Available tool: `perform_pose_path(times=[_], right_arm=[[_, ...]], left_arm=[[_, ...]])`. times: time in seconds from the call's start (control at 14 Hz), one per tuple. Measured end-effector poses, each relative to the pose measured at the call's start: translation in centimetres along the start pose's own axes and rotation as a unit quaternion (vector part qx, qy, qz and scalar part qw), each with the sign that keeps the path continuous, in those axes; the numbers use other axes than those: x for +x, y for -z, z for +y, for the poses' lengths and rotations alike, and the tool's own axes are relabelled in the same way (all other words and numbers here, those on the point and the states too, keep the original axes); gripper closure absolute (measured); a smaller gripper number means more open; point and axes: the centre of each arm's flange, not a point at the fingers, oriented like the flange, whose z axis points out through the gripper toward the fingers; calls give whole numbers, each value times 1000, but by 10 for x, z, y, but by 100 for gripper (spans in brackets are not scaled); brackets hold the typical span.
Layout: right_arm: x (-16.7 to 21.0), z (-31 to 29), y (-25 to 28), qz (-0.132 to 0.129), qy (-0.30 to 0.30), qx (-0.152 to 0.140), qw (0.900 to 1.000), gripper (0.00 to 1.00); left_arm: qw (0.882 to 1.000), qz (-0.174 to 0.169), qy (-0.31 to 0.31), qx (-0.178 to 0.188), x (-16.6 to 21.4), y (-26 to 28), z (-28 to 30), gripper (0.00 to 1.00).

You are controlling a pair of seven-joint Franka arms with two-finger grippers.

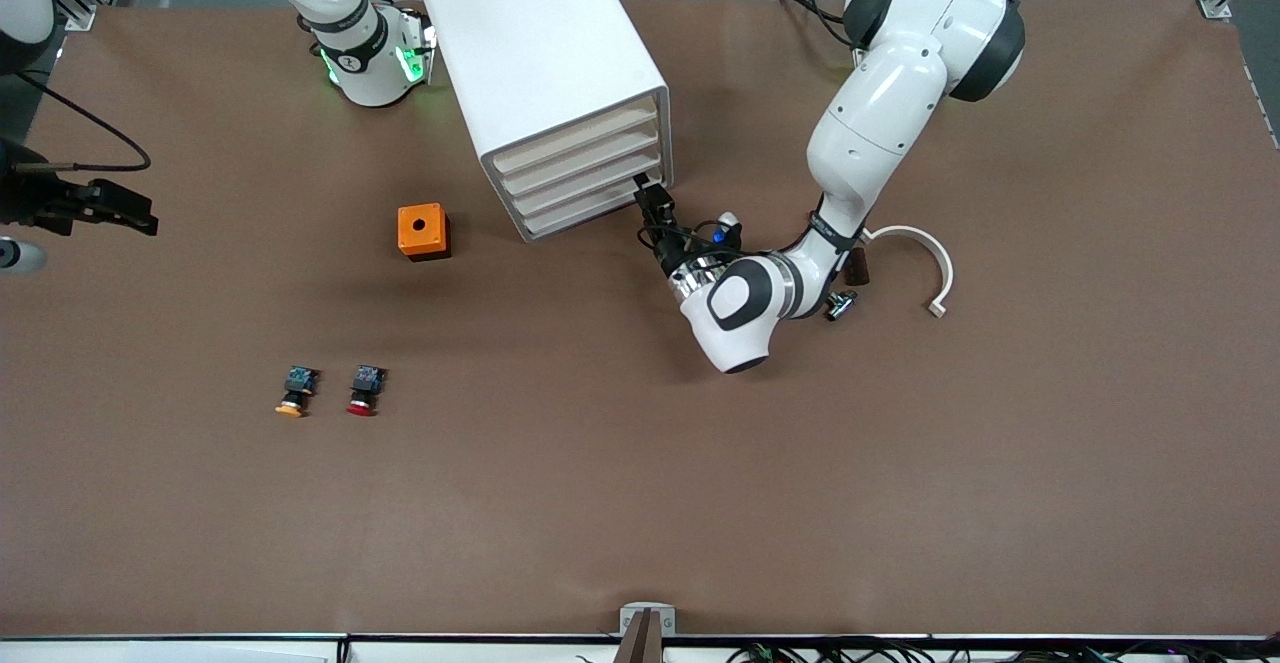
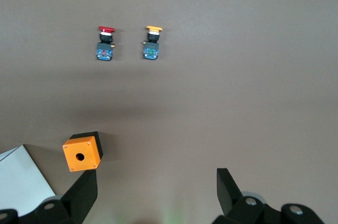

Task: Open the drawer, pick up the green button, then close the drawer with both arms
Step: 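Grasp the drawer handle with the left gripper, then pull the drawer open with the left gripper while the right gripper approaches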

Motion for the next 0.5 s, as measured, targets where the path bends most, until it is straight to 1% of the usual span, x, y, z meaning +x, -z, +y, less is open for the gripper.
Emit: perform_pose_path(times=[0.14,0.21,0.29,0.36,0.5], right_arm=[[3,0,-2,-3,-10,0,1000,0],[3,-4,-1,-4,-29,0,1000,0],[2,-12,0,-8,-53,0,999,0],[2,-25,1,-14,-73,0,997,0],[1,-58,3,-19,-104,0,994,0]], left_arm=[[1000,10,11,2,-3,-12,0,54],[1000,16,17,4,-5,-20,0,54],[999,22,23,6,-5,-27,1,57],[999,27,29,10,-3,-33,3,57],[998,37,41,21,2,-43,7,69]])
